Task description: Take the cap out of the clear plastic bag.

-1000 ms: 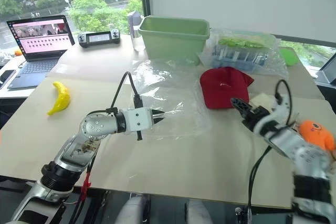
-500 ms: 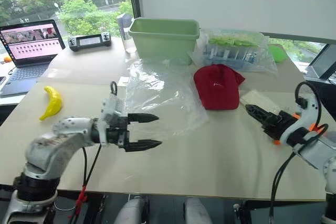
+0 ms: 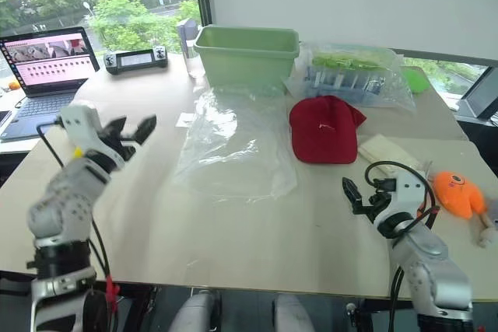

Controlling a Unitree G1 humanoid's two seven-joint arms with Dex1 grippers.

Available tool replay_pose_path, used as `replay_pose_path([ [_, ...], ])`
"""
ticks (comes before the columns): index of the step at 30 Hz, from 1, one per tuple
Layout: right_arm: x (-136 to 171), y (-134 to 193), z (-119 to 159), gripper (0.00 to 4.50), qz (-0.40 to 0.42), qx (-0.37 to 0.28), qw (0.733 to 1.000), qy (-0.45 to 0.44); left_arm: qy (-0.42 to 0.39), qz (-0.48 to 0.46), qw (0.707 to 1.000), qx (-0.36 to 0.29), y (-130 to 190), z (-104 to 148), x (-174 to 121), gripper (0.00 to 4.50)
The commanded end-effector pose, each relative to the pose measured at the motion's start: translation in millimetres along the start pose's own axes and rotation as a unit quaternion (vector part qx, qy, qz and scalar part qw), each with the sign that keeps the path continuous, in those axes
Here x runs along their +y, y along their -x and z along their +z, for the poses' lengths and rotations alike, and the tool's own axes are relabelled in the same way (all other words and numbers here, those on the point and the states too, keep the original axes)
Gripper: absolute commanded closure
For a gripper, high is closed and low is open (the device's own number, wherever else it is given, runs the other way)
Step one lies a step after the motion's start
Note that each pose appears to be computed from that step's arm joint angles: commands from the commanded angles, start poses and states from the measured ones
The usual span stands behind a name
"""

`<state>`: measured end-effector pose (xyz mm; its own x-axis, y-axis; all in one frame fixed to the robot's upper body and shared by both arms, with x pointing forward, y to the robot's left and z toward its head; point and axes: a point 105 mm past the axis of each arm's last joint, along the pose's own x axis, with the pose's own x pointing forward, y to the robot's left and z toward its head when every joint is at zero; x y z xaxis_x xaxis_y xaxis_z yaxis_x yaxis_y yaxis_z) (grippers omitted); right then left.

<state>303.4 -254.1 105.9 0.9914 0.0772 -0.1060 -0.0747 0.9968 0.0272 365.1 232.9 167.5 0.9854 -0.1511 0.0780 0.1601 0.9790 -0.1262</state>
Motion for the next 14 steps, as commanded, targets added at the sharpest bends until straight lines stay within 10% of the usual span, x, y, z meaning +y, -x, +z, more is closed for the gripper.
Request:
replay_pose_path([
  [1,-6.1,0.6,9.7,0.00,-0.051,-0.038,0.996,0.056,-0.041,-0.011,0.999,-0.031,6.0,-4.6,-9.9,0.04],
  [14,-12.8,8.9,-14.2,0.00,-0.138,-0.038,0.984,0.103,-0.061,0.053,0.996,0.030,23.7,-94.1,5.2,0.04],
])
